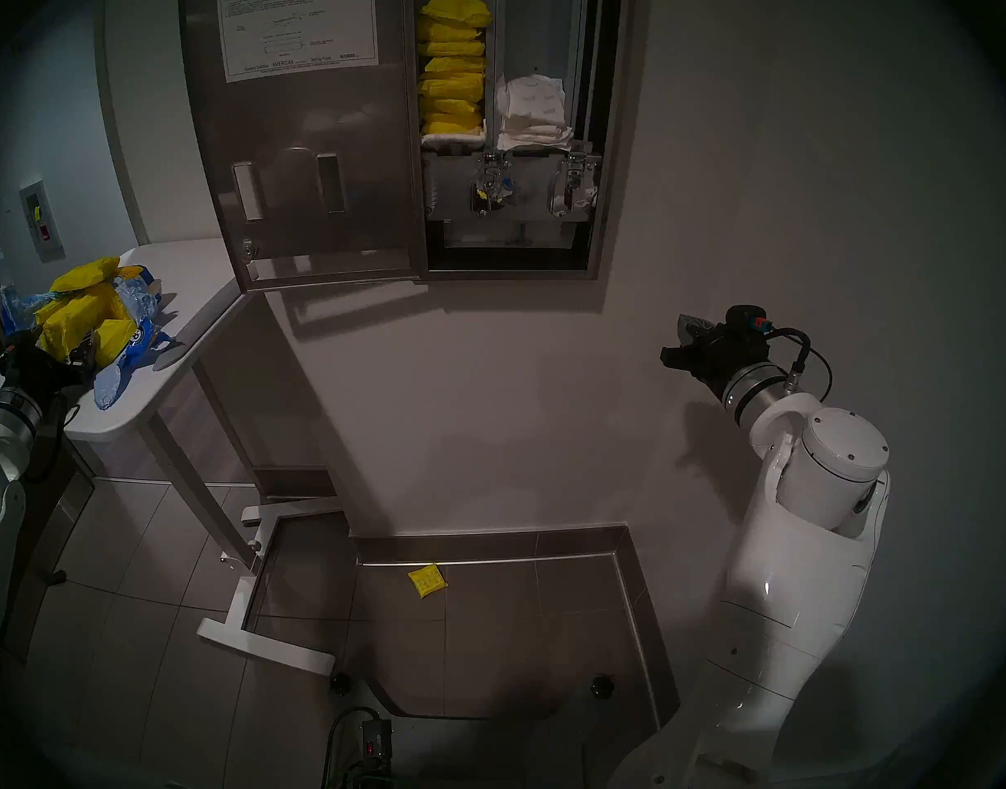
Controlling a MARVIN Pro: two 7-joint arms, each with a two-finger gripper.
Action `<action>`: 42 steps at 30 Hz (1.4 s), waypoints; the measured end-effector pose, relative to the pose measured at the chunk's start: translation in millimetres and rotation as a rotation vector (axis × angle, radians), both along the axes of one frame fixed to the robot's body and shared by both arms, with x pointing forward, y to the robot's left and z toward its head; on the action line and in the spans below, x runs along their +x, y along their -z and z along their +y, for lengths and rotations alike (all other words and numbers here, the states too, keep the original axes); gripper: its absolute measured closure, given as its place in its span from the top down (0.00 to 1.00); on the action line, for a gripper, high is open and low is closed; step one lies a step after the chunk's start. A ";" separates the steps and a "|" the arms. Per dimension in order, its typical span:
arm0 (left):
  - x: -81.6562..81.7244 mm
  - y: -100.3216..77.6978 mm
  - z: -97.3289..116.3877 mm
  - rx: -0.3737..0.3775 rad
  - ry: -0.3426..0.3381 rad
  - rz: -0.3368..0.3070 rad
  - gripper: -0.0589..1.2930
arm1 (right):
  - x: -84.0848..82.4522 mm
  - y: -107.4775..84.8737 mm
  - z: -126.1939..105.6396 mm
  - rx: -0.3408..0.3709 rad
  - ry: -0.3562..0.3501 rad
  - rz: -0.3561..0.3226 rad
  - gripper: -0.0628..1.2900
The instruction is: Open the dispenser door, put the pads inside, close the door
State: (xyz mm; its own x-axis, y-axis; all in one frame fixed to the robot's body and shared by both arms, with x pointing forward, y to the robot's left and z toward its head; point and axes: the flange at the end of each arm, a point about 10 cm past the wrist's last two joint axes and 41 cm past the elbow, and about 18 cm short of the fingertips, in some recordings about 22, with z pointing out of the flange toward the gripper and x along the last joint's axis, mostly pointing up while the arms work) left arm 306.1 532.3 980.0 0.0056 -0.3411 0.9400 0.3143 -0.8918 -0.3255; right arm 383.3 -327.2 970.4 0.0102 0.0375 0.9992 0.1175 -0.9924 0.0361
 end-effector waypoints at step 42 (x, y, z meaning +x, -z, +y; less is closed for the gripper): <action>1.7 5.3 0.0 -0.041 -0.010 0.015 0.99 | 0.0 0.0 0.0 0.000 0.000 0.000 0.09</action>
State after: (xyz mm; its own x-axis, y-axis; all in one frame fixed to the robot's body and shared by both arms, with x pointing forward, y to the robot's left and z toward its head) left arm 307.8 532.3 974.7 0.0230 -0.3022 0.9530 0.3184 -0.9014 -0.2936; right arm 383.3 -327.2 970.4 0.0101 0.0375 0.9992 0.1175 -0.9924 0.0360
